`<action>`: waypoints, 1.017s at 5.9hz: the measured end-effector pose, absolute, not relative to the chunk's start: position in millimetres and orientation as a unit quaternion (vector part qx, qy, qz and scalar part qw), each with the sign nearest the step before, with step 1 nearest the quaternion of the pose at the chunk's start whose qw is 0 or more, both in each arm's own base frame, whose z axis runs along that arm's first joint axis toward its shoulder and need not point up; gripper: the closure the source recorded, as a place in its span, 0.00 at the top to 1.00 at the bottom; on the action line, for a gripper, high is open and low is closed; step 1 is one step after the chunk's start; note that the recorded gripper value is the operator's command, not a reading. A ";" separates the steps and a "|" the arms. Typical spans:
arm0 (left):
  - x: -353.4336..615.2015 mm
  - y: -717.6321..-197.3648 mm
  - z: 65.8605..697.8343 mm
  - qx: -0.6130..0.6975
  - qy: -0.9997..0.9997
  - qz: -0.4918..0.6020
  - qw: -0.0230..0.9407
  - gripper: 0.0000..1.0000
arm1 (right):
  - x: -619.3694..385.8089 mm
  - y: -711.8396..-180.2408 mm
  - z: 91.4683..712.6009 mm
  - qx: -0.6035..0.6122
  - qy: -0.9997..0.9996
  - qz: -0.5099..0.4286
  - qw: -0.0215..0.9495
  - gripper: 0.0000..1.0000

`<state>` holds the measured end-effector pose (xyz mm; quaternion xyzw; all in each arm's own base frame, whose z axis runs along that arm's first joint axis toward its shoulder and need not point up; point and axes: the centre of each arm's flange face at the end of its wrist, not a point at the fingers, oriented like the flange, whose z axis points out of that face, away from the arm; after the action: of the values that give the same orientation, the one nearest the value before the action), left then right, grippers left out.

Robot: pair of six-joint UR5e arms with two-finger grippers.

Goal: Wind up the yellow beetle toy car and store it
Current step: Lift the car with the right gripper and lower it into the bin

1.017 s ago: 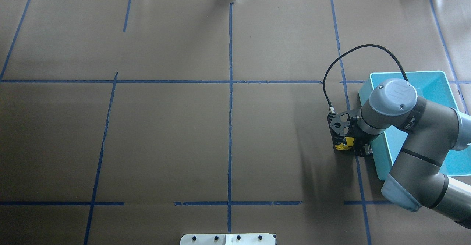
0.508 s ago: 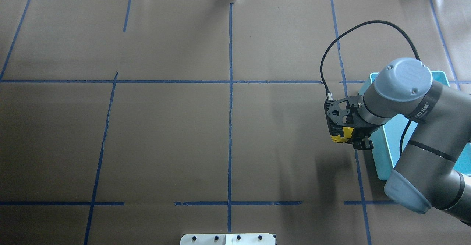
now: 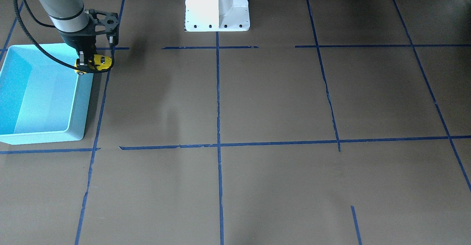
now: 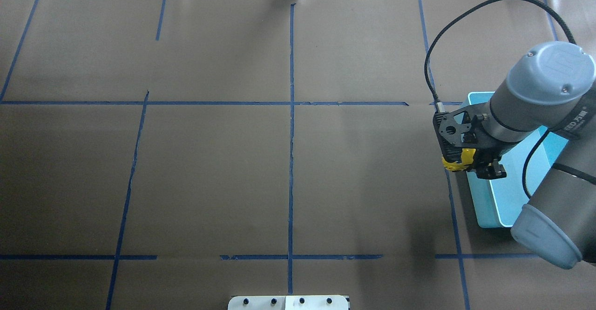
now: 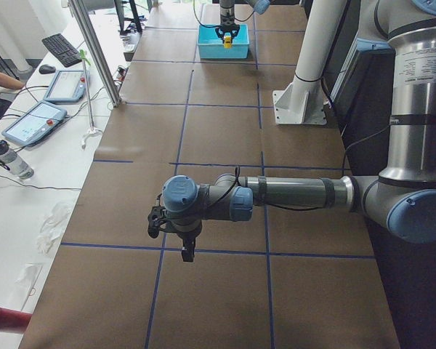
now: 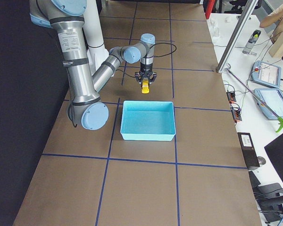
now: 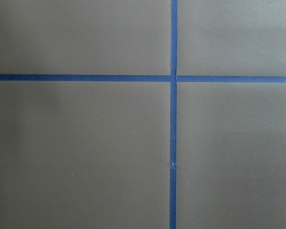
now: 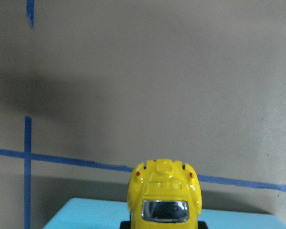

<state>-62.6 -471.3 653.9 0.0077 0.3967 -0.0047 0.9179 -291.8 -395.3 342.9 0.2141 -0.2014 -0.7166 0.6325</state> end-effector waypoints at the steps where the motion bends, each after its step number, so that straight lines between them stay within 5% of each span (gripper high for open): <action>1: -62.6 -471.4 653.1 0.009 0.397 -0.004 0.918 1.00 | -268.6 -394.9 369.8 0.205 -0.193 -0.726 0.627 0.26; 6: -62.6 -471.5 655.8 0.006 0.397 -0.006 0.918 1.00 | -220.7 -392.2 498.4 0.201 -0.190 -0.720 0.637 0.26</action>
<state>-62.6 -471.5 655.8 0.0055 0.3967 -0.0056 0.9179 -220.7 -392.2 498.4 0.2009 -0.1895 -0.7200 0.6367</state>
